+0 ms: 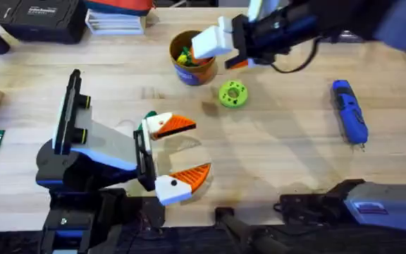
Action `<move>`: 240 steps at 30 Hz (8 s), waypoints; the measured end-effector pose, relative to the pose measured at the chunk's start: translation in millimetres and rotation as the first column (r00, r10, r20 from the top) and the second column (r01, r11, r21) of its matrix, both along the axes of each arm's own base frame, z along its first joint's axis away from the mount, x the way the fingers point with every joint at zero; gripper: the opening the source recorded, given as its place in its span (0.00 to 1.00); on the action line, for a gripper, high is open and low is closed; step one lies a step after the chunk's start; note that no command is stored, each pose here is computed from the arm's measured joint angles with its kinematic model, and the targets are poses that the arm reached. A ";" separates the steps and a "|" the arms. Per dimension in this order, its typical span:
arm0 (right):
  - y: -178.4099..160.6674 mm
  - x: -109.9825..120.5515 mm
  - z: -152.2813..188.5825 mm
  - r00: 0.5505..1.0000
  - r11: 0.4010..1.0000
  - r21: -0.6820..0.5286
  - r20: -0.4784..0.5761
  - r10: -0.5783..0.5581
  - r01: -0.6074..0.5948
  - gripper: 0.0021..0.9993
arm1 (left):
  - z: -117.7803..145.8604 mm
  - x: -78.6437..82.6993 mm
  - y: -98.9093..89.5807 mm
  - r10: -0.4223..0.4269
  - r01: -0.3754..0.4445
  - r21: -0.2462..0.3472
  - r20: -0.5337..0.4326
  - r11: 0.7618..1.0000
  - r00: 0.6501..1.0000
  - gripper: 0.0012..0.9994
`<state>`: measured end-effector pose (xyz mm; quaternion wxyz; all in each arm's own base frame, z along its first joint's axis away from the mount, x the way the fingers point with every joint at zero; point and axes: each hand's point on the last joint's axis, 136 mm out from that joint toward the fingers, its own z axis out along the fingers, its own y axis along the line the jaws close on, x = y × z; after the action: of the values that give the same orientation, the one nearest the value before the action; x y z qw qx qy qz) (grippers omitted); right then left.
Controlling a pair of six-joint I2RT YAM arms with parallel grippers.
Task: Pick up the gripper from the table and insert it into the empty holder that is missing its gripper. Then pick up a screw, insert it into the mounting hole, and use the screwdriver to tighten it. Finally, clean up the table by picking up the vegetable and placing it into the bucket.
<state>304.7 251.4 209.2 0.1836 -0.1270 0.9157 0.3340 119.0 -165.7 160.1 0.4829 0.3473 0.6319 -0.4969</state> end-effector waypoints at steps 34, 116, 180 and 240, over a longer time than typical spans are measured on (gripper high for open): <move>-53.0 -6.2 -136.5 0.979 0.761 -0.615 -0.117 0.169 -0.205 0.45 | 0.0 0.0 0.0 0.000 0.000 0.000 0.000 1.000 1.000 0.99; 87.7 -111.7 27.2 0.883 0.857 -0.228 -0.031 0.468 -0.462 0.00 | 0.0 0.1 0.0 -0.005 0.002 0.028 0.102 1.000 0.995 0.99; 110.1 -122.2 2.9 0.867 0.822 -0.299 -0.036 0.498 -0.484 0.00 | -0.3 0.7 0.2 -0.003 -0.001 0.033 0.117 0.999 0.993 0.99; 114.0 -121.4 0.6 0.866 0.805 -0.371 0.003 0.500 -0.463 0.16 | -0.2 0.1 0.0 -0.007 0.003 0.035 0.124 0.999 0.992 0.99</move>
<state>183.3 365.4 209.7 0.1122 -0.4032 0.8880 0.1903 119.1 -165.7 159.9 0.5140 0.3874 0.6083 -0.4645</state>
